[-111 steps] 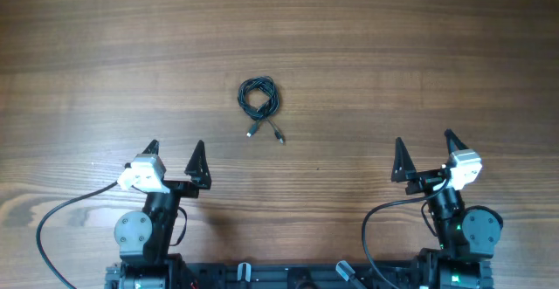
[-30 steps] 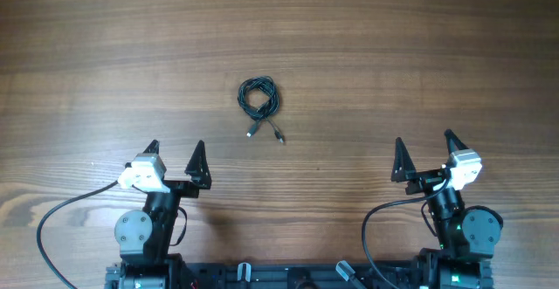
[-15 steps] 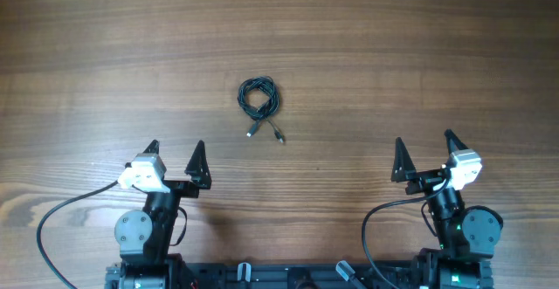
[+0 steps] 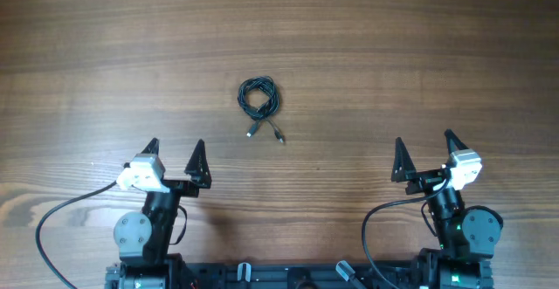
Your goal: Untangle cables
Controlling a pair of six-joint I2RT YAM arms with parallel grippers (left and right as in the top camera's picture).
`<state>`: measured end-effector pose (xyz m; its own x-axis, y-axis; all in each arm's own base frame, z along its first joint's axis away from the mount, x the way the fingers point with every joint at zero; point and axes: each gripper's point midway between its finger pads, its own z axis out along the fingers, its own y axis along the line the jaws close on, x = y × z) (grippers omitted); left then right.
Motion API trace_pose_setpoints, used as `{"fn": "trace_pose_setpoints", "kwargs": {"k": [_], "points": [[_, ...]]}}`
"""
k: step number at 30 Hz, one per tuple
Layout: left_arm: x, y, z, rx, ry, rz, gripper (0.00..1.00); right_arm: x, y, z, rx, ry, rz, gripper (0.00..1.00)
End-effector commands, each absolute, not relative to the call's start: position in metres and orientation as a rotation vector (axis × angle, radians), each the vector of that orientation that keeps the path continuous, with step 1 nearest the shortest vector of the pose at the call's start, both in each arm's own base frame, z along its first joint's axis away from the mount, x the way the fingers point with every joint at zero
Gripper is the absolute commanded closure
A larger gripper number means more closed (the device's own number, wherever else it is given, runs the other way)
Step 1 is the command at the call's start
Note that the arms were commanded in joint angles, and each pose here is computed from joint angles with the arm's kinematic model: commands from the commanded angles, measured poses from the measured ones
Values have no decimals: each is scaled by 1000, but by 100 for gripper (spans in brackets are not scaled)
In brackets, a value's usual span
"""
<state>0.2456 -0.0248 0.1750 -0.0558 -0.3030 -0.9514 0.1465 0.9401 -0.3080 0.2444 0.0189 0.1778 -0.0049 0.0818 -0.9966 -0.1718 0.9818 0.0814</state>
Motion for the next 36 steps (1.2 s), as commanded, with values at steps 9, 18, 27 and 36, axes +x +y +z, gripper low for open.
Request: {"fn": "trace_pose_setpoints", "kwargs": {"k": [9, 18, 27, 36], "points": [[240, -32, 210, -144, 1518, -469, 0, 244, 18, 181, -74, 1547, 188, 0], [252, -18, 231, -230, 1636, -392, 0, 244, 18, 181, -74, 1547, 187, 0], [304, -17, 250, -278, 1823, -383, 0, 244, 18, 181, -74, 1547, 188, 0], [362, -61, 228, -144, 2148, -400, 0, 244, 18, 181, -74, 1547, 187, 0]]}}
